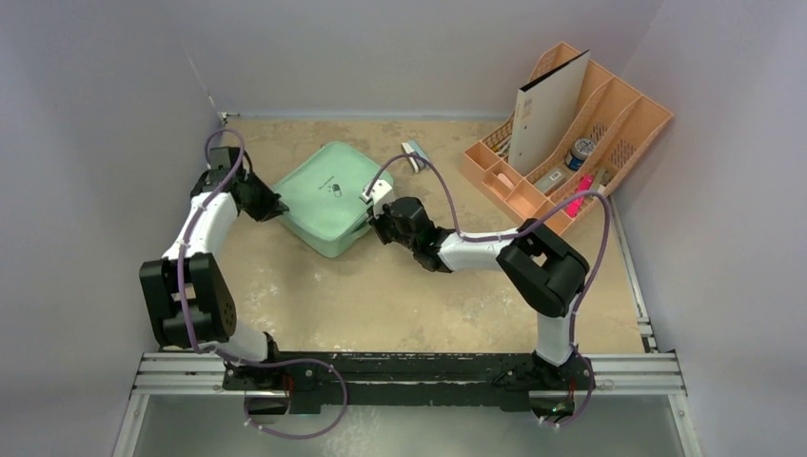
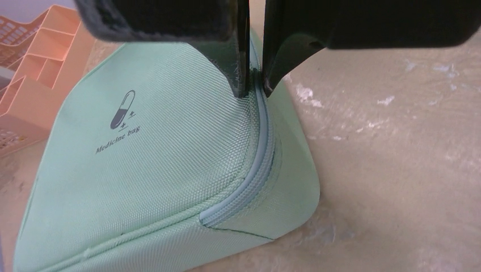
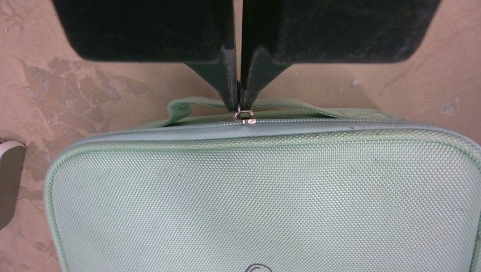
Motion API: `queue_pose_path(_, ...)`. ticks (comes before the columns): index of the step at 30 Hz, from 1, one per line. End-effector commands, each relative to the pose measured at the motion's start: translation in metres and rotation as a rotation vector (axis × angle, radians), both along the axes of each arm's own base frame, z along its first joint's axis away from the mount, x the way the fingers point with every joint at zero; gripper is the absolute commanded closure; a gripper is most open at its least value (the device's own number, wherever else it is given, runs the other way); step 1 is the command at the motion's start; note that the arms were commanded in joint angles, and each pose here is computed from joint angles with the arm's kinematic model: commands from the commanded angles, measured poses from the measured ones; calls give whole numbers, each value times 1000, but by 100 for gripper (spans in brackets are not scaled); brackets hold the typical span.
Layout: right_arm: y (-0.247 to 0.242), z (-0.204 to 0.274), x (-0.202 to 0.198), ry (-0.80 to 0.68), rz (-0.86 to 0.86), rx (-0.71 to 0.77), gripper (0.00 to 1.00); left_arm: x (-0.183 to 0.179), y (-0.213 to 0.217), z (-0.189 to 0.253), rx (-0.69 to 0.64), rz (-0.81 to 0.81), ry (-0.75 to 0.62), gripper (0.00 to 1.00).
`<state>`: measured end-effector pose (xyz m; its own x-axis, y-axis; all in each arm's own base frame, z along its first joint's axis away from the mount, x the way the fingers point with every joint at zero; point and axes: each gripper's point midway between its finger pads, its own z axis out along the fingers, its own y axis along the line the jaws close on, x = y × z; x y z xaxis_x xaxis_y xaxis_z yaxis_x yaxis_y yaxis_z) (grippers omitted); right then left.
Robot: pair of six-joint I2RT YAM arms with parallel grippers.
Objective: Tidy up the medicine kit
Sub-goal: Zip the medicine box at the center of the board.
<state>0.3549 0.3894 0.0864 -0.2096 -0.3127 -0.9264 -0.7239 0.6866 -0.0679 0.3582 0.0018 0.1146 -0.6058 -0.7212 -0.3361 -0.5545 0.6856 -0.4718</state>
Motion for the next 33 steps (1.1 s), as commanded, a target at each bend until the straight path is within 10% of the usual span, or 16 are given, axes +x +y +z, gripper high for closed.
queue_pose_path(1,9,17,10,-10,-71,49,100,42,19,40,47,11,-150,100)
queue_pose_path(12,68,14,-8,124,-93,150,100,30,45,59,97,138,-101,45)
queue_pose_path(33,169,32,-72,221,42,265,100,-68,-14,20,-275,366,105,47)
